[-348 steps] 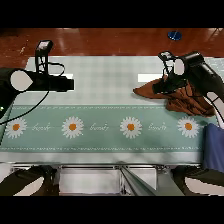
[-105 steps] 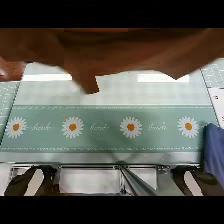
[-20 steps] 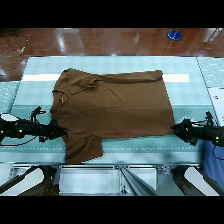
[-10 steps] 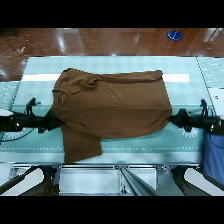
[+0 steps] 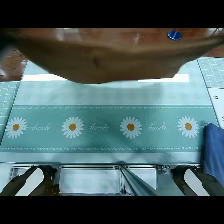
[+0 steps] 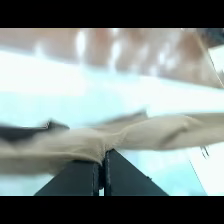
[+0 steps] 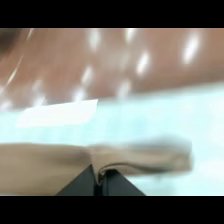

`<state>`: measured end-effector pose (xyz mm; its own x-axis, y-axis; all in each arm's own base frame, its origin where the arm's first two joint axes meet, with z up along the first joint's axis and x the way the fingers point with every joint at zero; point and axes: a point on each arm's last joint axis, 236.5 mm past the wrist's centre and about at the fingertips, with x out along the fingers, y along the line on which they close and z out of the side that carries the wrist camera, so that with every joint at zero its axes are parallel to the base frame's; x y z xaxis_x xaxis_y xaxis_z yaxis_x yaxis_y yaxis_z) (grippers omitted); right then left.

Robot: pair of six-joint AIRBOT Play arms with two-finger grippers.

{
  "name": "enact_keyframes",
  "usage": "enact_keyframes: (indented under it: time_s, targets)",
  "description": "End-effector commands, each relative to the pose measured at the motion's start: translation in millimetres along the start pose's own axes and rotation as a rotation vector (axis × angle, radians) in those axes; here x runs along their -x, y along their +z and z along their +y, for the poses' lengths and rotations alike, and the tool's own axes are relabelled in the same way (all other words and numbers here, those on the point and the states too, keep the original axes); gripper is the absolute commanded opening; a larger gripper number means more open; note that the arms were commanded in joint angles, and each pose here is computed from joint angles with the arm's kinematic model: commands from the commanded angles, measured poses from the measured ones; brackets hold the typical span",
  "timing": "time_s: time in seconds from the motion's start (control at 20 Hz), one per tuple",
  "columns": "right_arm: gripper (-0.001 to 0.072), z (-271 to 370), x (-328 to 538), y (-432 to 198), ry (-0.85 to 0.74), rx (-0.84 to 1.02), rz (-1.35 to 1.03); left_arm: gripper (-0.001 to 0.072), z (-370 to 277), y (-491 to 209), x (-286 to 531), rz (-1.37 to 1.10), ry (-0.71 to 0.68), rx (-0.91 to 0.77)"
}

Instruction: Fold the shirts.

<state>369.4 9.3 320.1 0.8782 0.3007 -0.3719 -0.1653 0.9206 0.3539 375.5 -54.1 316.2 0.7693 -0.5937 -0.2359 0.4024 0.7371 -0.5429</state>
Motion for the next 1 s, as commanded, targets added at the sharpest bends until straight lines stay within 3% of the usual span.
enact_keyframes:
  time_s: [0.0,0.3,0.4,0.55,0.7,0.95]
  targets:
    - [0.0023,50,101,51,-0.110,0.170,-0.196,0.0017,-85,75,68,-0.225,0.099,-0.275]
    - [0.0024,80,183,22,-0.214,0.241,-0.253,0.0018,-182,71,172,-0.422,0.343,-0.598]
    - [0.0024,79,201,14,-0.263,0.253,-0.263,0.0017,-187,61,202,-0.467,0.433,-0.592]
    - [0.0024,75,212,5,-0.305,0.240,-0.256,0.0017,-162,47,221,-0.411,0.538,-0.574]
    - [0.0024,62,198,-2,-0.316,0.220,-0.189,0.0017,-124,22,193,-0.253,0.531,-0.493]
    - [0.0023,34,111,-36,-0.182,0.129,0.075,0.0018,-26,-19,112,0.037,0.566,-0.319]
